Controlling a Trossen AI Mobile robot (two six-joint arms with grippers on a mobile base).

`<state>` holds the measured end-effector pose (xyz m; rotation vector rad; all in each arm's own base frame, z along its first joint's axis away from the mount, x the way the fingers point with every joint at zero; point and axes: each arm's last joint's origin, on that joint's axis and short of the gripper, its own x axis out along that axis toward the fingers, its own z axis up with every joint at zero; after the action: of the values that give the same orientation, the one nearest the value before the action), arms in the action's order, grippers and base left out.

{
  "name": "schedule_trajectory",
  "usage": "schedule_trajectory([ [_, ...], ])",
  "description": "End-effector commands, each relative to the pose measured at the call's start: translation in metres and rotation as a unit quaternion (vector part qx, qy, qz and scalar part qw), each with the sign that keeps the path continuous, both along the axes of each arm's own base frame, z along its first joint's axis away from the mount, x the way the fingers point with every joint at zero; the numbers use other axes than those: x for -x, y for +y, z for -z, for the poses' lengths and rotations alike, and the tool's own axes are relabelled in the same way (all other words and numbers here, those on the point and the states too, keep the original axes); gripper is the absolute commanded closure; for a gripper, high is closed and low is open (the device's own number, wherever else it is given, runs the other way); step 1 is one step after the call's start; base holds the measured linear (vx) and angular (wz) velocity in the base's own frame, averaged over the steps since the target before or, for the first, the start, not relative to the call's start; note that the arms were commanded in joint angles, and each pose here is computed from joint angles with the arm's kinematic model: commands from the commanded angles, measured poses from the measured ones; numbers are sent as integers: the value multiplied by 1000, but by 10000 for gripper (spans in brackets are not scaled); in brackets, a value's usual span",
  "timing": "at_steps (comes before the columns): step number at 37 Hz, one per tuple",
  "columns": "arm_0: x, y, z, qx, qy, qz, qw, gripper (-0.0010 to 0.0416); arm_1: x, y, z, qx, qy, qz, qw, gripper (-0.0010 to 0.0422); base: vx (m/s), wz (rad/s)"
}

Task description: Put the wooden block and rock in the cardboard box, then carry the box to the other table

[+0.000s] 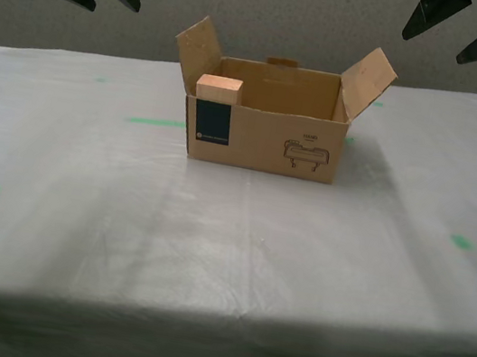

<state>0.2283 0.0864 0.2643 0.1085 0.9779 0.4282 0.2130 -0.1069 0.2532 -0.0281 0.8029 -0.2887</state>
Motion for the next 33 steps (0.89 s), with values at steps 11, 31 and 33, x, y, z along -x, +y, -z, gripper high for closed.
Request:
schedule_trajectory([
  [11, 0, 0, -1, -1, -1, 1, 1000, 17, 0, 0, 0, -1, -2, -1, 1000, 145, 0, 0],
  [31, 0, 0, 0, -1, -1, 1, 1000, 16, 0, 0, 0, -1, -2, -1, 1000, 145, 0, 0],
  [33, 0, 0, -1, -1, -1, 1, 1000, 16, 0, 0, 0, -1, -2, -1, 1000, 144, 0, 0],
])
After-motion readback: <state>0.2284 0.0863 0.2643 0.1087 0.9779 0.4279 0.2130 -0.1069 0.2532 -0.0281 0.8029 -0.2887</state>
